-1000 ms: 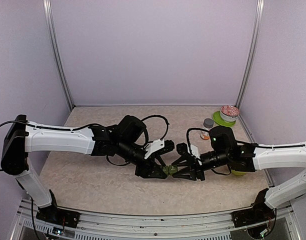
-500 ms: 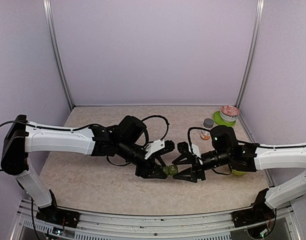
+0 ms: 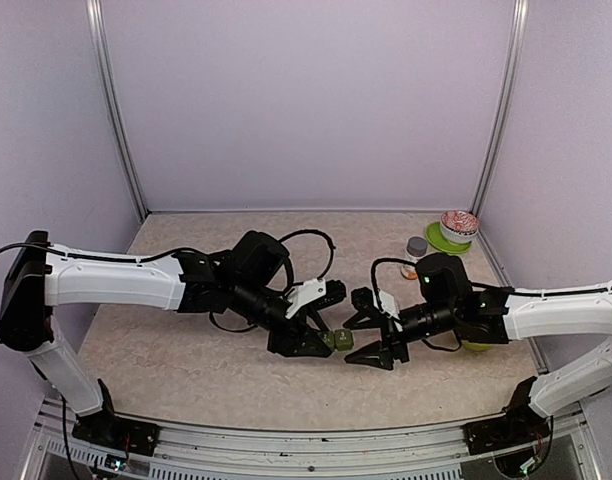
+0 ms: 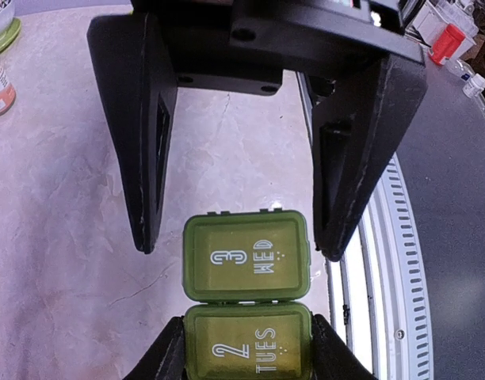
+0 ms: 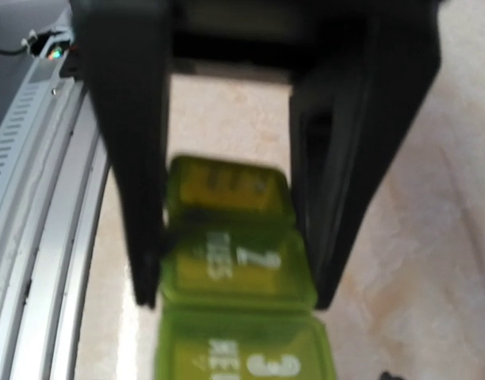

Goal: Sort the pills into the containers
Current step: Open the lid of the pill container.

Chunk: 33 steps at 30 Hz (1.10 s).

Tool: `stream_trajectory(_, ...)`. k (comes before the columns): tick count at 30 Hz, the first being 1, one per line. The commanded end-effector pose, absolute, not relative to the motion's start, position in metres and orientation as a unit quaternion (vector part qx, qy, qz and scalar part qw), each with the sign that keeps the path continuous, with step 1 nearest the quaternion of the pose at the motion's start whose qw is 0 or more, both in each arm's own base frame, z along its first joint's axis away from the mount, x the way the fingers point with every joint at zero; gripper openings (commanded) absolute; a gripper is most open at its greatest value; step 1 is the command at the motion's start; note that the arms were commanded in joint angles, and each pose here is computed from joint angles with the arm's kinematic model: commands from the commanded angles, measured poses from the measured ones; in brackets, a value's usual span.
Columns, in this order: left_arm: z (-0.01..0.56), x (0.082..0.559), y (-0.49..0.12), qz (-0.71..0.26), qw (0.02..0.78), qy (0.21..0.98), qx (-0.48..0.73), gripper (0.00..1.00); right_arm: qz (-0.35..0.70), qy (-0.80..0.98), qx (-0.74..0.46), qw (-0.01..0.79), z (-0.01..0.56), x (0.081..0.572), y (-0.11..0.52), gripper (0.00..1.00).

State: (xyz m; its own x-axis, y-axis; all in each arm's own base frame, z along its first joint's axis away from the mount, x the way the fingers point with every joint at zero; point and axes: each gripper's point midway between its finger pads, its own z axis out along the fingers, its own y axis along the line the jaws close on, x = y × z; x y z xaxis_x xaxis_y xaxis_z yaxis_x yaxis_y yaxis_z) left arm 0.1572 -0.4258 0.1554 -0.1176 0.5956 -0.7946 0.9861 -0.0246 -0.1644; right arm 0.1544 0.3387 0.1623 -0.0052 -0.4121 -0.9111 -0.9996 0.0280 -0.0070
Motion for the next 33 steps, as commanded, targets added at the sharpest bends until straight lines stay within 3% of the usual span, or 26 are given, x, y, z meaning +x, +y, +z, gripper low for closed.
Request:
stream_trajectory(1,0.171,0.153,-0.426,-0.379,0.282,0.630,0.616,0.13,0.377,0.600,-0.592,0.383,0.159,0.152,0.342,0.72)
stream_trajectory(33,0.169,0.151,-0.429,-0.385,0.274,0.628,0.618,0.13,0.384,0.587,-0.589,0.402,0.171,0.152,0.343,0.71)
